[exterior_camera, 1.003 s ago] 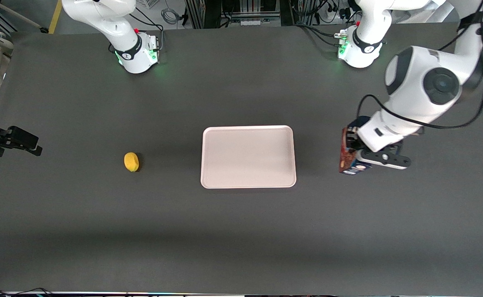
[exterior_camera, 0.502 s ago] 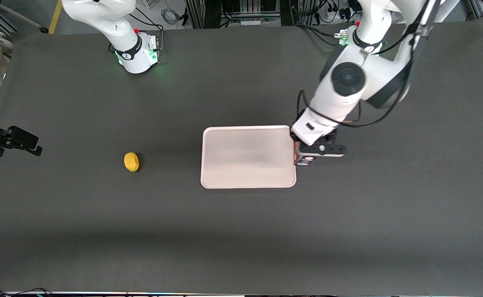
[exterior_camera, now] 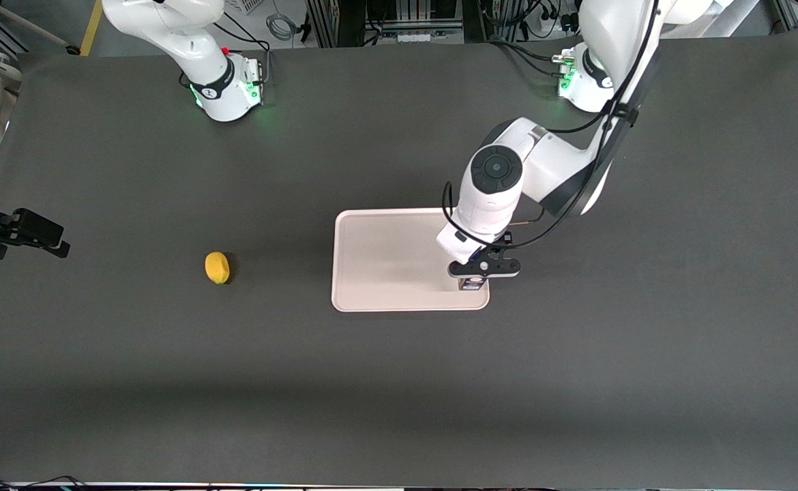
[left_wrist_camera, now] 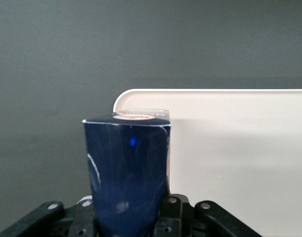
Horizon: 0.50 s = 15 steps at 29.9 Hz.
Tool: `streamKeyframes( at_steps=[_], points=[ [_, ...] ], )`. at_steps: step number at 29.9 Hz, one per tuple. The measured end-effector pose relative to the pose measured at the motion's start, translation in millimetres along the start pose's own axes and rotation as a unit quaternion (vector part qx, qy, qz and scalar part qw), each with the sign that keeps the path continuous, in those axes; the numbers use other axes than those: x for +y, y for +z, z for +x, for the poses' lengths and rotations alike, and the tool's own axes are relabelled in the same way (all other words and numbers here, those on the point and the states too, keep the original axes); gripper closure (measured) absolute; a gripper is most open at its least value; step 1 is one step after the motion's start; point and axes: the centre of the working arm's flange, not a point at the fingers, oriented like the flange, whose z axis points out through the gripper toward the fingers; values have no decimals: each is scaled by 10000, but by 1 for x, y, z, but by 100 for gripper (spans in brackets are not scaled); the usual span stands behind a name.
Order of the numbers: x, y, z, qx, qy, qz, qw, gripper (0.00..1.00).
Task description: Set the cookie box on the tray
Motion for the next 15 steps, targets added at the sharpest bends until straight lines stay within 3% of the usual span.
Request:
streamKeyframes(
  at_steps=[4,15],
  points=[
    [1,19,0,-49,16,92,9999,65],
    [15,54,-9,-71,14,134,9999,65]
  ],
)
